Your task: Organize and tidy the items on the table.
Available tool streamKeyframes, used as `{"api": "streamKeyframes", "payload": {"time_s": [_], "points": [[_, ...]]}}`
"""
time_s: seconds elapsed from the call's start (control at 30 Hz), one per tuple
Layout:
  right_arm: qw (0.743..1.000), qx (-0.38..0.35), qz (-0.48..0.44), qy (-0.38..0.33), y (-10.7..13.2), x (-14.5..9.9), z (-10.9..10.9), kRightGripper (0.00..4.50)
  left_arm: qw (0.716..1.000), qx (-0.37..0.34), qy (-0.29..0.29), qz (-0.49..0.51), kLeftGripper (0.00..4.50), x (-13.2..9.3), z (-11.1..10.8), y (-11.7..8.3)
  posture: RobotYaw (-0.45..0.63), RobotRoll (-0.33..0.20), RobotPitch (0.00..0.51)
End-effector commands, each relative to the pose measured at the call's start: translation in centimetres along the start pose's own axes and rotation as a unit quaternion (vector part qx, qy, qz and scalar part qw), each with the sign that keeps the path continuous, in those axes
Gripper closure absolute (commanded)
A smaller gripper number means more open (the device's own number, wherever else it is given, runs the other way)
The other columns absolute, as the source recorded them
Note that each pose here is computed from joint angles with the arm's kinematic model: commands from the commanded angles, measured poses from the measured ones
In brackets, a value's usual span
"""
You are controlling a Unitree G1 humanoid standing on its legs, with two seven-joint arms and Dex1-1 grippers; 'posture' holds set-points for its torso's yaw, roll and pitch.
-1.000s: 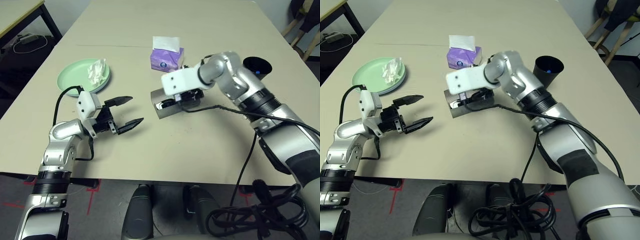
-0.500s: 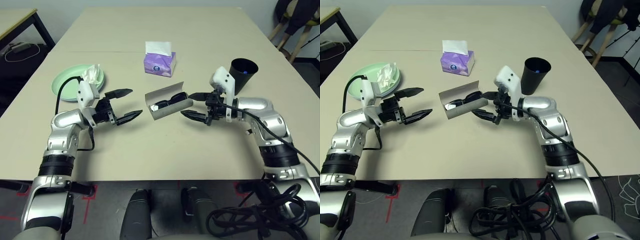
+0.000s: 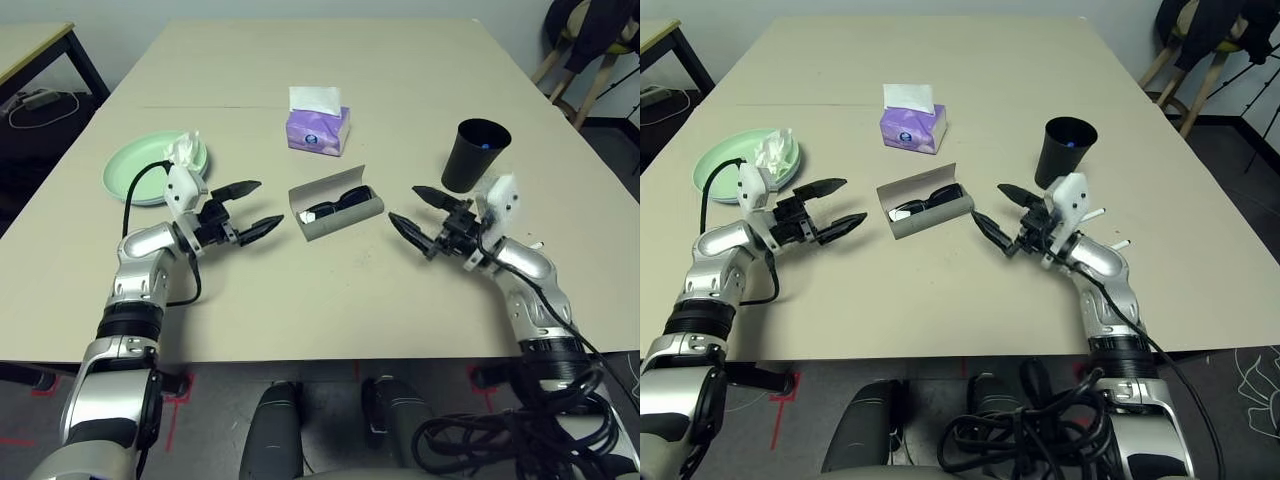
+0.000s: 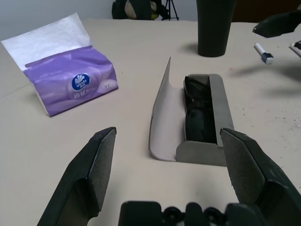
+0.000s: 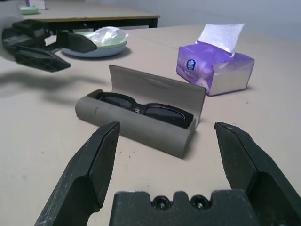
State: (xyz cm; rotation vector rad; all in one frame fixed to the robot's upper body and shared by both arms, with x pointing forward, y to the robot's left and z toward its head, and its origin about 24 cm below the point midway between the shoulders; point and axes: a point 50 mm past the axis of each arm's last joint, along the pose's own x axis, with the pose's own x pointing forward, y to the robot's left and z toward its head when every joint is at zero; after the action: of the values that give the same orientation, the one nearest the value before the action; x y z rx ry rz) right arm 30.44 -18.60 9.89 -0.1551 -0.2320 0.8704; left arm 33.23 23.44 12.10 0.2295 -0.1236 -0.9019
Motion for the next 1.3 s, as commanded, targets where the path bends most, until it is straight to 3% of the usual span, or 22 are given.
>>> {"api": "streamKeyframes", "payload": {"time_s": [0.03,0.2,0.37,0.6,0.77,0.93,1.13,1.3], "points": [[1.0,-0.008,0.005,0.004,-0.2,-0.4,-0.6,0.05,1.0,0.002,-0.001,0.01,0.0,0.2,0.0,0.3,0.05,0.0,0.12],[1.0,-0.015,-0.003,0.011,-0.8,-0.4,-0.7,0.05,0.999,-0.011,0.004,0.046,0.0,0.6,-0.5,0.9,0.05,0.0,0.118],[0.999,-0.036,-0.013,-0.002,-1.2,0.0,0.1,0.0,0.992,-0.027,0.058,0.11,1.77,0.3,-1.8,1.9,0.03,0.0,0.113],[0.999,-0.051,-0.015,-0.006,-1.3,0.5,0.7,0.0,0.972,-0.061,0.064,0.217,4.48,1.9,-1.6,3.3,0.02,0.0,0.115],[0.998,-0.055,-0.017,-0.009,-1.5,0.6,1.1,0.0,0.976,-0.053,0.063,0.2,4.48,3.7,-1.5,2.7,0.01,0.0,0.115],[0.998,-0.058,-0.023,-0.006,-1.7,0.3,1.1,0.0,0.992,-0.047,0.025,0.114,4.48,5.4,-0.9,1.2,-0.01,0.0,0.115],[0.998,-0.06,-0.028,-0.005,-1.7,0.1,1.2,0.0,0.999,-0.047,-0.008,-0.016,4.48,5.9,-0.8,-0.9,-0.01,0.0,0.109],[0.998,-0.065,-0.024,-0.005,-1.7,0.5,1.6,0.0,0.996,-0.051,0.025,-0.068,4.48,5.3,-1.5,-1.7,-0.02,0.0,0.108]]}}
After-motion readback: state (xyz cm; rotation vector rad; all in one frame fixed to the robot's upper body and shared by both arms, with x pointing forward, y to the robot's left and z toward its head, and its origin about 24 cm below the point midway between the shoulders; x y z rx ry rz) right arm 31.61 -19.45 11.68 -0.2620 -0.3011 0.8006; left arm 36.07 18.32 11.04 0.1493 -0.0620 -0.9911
